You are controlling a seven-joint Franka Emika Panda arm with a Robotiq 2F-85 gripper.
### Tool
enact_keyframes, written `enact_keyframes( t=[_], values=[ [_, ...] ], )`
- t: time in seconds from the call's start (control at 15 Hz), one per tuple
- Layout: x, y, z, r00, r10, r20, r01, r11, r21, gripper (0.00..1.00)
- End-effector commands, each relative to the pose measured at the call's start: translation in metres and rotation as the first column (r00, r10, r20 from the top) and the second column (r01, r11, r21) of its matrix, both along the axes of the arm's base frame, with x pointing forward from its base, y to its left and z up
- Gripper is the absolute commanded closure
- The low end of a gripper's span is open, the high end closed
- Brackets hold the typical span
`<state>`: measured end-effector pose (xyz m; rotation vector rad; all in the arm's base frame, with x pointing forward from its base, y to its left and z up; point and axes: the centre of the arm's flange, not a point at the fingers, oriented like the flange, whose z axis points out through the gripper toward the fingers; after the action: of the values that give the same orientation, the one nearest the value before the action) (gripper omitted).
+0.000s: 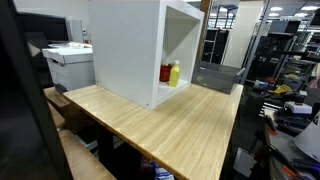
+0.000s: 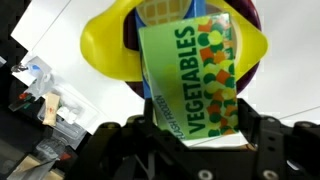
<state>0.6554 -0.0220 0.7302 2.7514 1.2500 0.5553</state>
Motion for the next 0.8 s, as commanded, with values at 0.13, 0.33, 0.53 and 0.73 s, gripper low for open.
enact_keyframes(
  t=[0.13, 0.33, 0.53, 0.73],
  values=[
    [0.008, -0.003, 0.02, 1.0, -0.008, 0.013, 0.008, 1.0, 0.004, 0.0],
    [0.004, -0.003, 0.027, 0.999, -0.003, 0.033, 0.003, 1.0, 0.003, 0.0],
    [-0.002, -0.002, 0.035, 0.999, -0.001, 0.049, 0.001, 1.0, 0.001, 0.0],
    [-0.018, -0.003, 0.043, 0.999, -0.018, 0.046, 0.019, 0.999, -0.026, 0.0]
  ],
)
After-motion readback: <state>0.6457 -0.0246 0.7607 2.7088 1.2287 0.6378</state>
